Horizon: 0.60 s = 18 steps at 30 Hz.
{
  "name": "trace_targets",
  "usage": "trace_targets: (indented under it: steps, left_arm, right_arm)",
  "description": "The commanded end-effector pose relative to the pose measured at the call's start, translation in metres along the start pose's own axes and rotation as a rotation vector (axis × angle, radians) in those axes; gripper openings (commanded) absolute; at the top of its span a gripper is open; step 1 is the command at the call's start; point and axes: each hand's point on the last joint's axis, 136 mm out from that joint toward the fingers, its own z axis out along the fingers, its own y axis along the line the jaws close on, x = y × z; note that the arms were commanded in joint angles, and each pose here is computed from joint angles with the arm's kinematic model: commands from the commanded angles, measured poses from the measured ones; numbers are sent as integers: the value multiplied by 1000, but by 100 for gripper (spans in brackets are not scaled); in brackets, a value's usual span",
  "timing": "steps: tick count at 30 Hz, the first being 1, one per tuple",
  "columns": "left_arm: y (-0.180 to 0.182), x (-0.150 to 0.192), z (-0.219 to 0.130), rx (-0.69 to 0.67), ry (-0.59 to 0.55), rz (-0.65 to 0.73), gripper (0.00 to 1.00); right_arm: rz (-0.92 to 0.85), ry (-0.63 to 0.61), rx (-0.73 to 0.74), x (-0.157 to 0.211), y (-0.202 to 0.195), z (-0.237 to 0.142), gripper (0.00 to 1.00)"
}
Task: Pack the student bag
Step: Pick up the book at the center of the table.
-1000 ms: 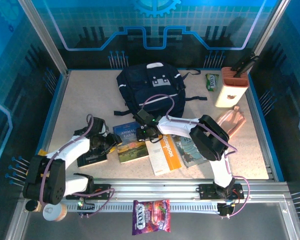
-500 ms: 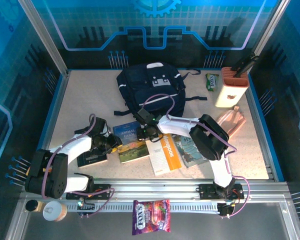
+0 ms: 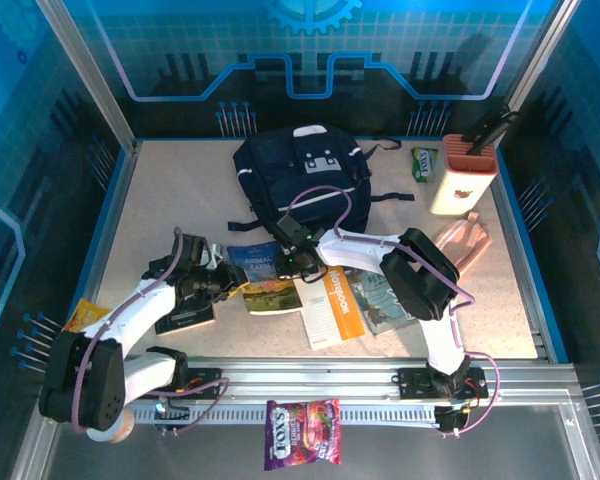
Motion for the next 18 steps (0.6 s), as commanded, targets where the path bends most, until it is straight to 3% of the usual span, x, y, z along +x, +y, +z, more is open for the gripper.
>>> trace_targets:
  steps: [1, 8, 12, 18]
  left_arm:
    - [-16, 3, 11, 98, 44, -22, 27]
    - [-14, -5, 20, 90, 42, -51, 24]
    - [-11, -9, 19, 65, 24, -57, 14]
    - [-10, -13, -2, -4, -49, -34, 0]
  right_arm:
    - [11, 61, 21, 17, -8, 19, 25]
    - [25, 51, 0, 17, -5, 14, 29]
    - [21, 20, -9, 9, -2, 2, 33]
    - [5, -55, -30, -10, 7, -36, 53]
